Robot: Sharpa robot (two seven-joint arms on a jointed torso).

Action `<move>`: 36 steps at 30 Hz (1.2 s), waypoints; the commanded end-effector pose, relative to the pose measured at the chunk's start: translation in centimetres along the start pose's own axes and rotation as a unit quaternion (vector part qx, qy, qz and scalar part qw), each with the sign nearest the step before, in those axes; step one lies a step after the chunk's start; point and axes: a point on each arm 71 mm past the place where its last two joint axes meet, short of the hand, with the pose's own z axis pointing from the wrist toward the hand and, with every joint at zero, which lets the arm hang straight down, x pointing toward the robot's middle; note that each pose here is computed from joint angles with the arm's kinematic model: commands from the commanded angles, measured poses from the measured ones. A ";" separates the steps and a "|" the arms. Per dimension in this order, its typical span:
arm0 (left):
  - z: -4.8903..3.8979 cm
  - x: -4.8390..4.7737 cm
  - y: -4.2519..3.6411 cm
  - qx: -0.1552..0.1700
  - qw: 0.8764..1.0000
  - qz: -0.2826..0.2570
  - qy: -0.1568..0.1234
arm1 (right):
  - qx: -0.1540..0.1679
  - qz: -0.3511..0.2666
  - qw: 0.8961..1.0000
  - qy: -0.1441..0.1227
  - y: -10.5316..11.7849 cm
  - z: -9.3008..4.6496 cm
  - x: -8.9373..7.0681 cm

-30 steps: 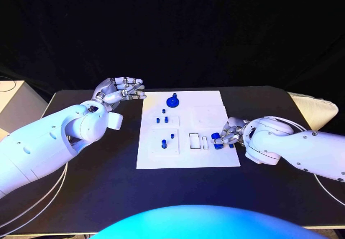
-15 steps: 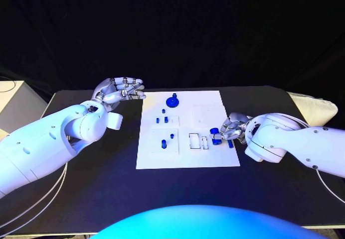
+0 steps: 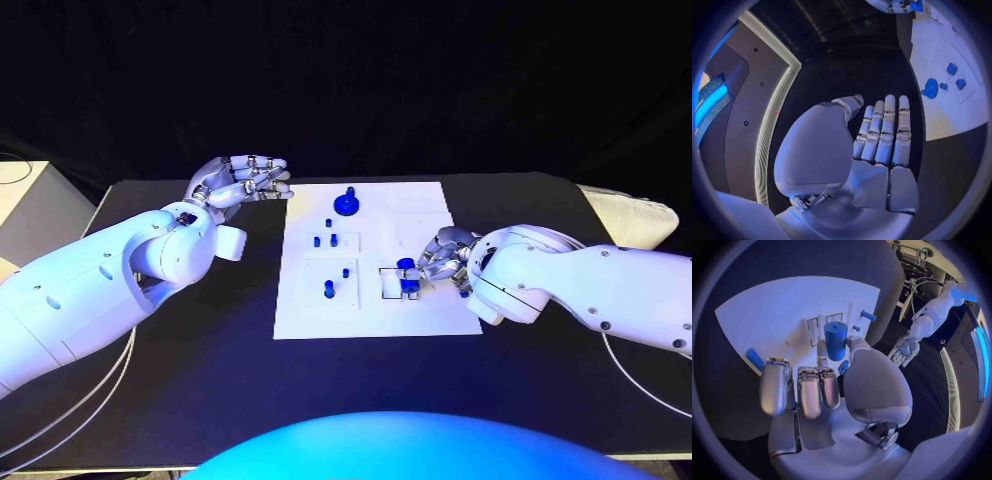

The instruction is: Assemble the parts on the task board

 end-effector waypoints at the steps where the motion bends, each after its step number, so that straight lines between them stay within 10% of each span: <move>1: 0.04 0.27 -0.11 0.003 1.000 -0.002 0.009 | -0.003 0.000 1.000 0.008 0.2 0.3 0.4; 36: -0.03 0.31 -0.17 0.001 1.000 -0.002 0.012 | -0.014 -0.045 0.999 0.011 1.4 1.6 1.5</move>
